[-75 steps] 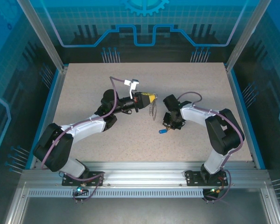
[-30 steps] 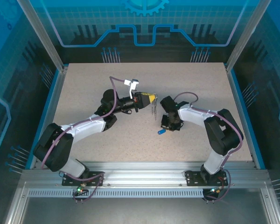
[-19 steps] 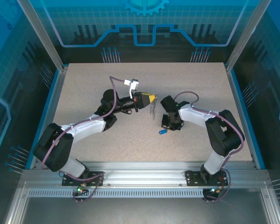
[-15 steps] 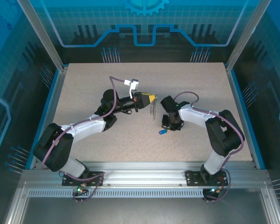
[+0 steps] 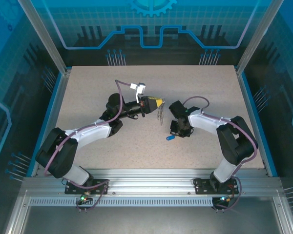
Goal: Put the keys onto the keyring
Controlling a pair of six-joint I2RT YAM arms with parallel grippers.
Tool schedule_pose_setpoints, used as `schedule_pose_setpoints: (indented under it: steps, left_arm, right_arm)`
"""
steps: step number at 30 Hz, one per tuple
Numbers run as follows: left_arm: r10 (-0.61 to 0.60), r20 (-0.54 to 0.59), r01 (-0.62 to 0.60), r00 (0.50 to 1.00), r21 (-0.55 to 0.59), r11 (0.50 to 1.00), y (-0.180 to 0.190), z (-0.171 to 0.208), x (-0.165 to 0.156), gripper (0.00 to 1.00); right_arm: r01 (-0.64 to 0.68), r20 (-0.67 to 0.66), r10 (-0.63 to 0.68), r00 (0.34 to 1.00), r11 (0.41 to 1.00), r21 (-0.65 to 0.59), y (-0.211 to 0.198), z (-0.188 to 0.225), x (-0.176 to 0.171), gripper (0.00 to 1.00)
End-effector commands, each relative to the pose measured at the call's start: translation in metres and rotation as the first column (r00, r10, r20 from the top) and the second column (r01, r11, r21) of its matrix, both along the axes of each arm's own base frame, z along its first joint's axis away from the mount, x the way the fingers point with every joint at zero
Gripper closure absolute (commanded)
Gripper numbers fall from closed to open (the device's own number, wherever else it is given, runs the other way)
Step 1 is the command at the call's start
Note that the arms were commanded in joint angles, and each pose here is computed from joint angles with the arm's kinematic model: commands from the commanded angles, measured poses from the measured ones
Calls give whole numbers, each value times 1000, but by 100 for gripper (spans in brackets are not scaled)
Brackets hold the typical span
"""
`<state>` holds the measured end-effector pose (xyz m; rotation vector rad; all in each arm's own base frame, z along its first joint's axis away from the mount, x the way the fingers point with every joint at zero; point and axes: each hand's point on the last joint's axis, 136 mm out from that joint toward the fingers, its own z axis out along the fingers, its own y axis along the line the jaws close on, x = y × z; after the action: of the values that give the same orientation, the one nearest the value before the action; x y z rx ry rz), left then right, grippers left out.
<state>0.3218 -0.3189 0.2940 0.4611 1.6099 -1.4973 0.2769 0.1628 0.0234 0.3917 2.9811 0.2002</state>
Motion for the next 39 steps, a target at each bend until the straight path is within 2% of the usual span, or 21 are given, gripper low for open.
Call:
schedule_pose_setpoints:
  steps: [1, 20, 39]
  left_arm:
    - [-17, 50, 19, 999, -40, 999, 1, 17, -3, 100]
    - [-18, 46, 20, 999, -40, 999, 0, 16, -3, 100]
    - [-17, 41, 18, 999, -40, 999, 0, 15, -2, 100]
  right_arm:
    - [6, 4, -6, 1000, 1000, -1, -3, 3, -3, 86]
    - [8, -2, -8, 1000, 1000, 14, -3, -3, -3, 92]
    - [13, -8, -13, 1000, 1000, 22, -5, -9, -4, 92]
